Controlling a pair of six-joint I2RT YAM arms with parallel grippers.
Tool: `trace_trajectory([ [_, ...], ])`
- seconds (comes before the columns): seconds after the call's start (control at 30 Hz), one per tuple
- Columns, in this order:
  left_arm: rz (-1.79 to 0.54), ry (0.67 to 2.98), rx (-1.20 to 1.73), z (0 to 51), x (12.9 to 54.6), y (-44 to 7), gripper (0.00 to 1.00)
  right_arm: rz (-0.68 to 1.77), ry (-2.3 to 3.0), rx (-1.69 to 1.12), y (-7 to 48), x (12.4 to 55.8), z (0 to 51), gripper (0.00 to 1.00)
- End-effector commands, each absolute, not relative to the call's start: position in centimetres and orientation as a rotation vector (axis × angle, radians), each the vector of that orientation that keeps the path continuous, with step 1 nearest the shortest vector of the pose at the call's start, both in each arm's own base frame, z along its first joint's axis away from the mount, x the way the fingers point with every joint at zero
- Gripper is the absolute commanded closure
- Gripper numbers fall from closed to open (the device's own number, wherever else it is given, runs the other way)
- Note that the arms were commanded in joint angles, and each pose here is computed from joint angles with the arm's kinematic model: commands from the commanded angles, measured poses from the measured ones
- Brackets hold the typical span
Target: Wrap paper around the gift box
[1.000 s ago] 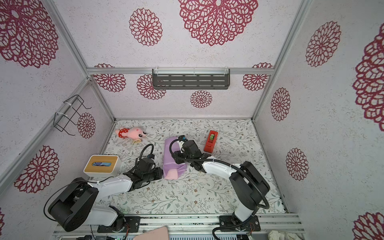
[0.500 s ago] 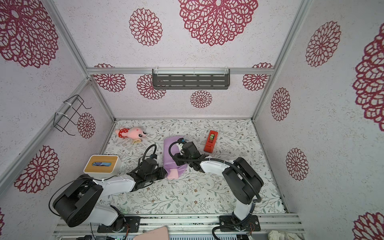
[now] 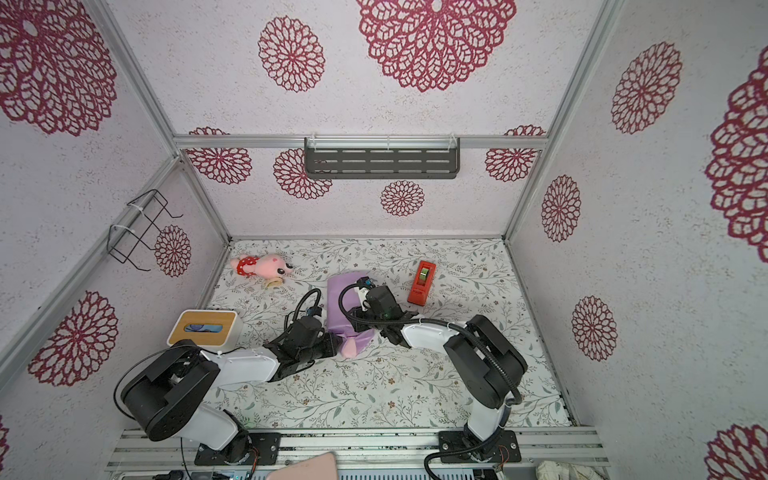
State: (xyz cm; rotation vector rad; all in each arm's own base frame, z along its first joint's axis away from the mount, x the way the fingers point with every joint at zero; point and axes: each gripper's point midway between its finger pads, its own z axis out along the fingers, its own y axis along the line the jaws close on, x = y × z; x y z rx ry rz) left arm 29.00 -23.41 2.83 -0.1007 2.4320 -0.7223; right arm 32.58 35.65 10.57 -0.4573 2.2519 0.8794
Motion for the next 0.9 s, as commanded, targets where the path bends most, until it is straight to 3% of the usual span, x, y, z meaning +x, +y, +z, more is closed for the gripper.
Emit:
trace_trajectory([
  [0.0, -0.758, 2.359, -0.116, 4.3, 30.4, -24.7, 0.77, 0.832, 2.422, -0.447, 34.1, 30.5, 6.2, 0.70],
  [0.57, -0.695, 2.326, -0.069, 3.7, 30.4, -24.6, 0.62, 0.822, 2.441, -0.440, 33.5, 29.9, 5.5, 0.72],
  [0.87, -0.658, 2.339, -0.026, 3.0, 30.5, -25.2, 0.78, 0.811, 2.444, -0.438, 33.4, 30.0, 5.4, 0.73],
])
